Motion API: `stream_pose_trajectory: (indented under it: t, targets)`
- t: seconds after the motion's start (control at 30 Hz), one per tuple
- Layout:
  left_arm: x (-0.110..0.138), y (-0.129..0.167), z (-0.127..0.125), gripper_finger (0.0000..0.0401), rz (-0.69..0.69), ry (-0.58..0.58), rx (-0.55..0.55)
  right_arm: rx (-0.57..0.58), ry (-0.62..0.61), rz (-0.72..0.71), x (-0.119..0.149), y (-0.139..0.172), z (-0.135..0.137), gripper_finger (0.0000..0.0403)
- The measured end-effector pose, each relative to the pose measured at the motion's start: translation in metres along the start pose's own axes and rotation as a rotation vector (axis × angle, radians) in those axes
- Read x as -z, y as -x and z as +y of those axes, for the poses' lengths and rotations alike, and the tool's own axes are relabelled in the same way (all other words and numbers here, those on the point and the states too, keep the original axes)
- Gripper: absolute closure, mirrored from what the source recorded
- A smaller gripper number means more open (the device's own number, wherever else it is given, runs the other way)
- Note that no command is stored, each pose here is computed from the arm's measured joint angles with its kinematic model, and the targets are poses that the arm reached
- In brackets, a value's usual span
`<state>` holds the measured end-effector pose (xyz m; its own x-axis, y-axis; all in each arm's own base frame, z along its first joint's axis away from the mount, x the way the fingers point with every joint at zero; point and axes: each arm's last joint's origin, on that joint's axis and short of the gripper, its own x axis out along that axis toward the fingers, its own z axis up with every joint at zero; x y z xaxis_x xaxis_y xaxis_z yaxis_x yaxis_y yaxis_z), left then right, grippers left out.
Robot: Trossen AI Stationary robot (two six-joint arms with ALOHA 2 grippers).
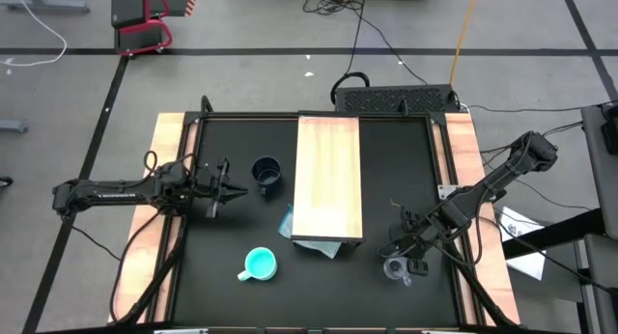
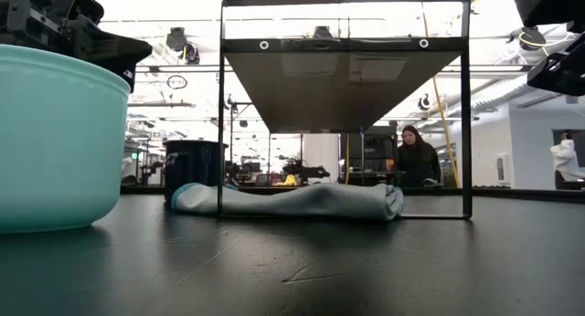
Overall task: Stack small to large cups/mugs on shelf
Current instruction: Put the transparent mug on the shelf
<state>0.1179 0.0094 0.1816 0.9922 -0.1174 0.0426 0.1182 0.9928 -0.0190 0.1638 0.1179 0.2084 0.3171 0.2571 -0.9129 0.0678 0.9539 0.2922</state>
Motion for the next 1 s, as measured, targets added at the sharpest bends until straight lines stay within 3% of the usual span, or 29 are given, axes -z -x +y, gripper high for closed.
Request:
stream_pose_trajectory:
  t: [0.53,1.0]
  targets:
    - [0.000,0.000,0.000,0.0368,0.000,-0.021,-0.001,0.003,-0.069,0.044,0.010,-0.015,-0.012,0.0354]
    - [0.000,0.000,0.000,0.0368,0.001,-0.017,-0.001,-0.098,-0.108,0.002,0.005,-0.007,-0.010,0.0357]
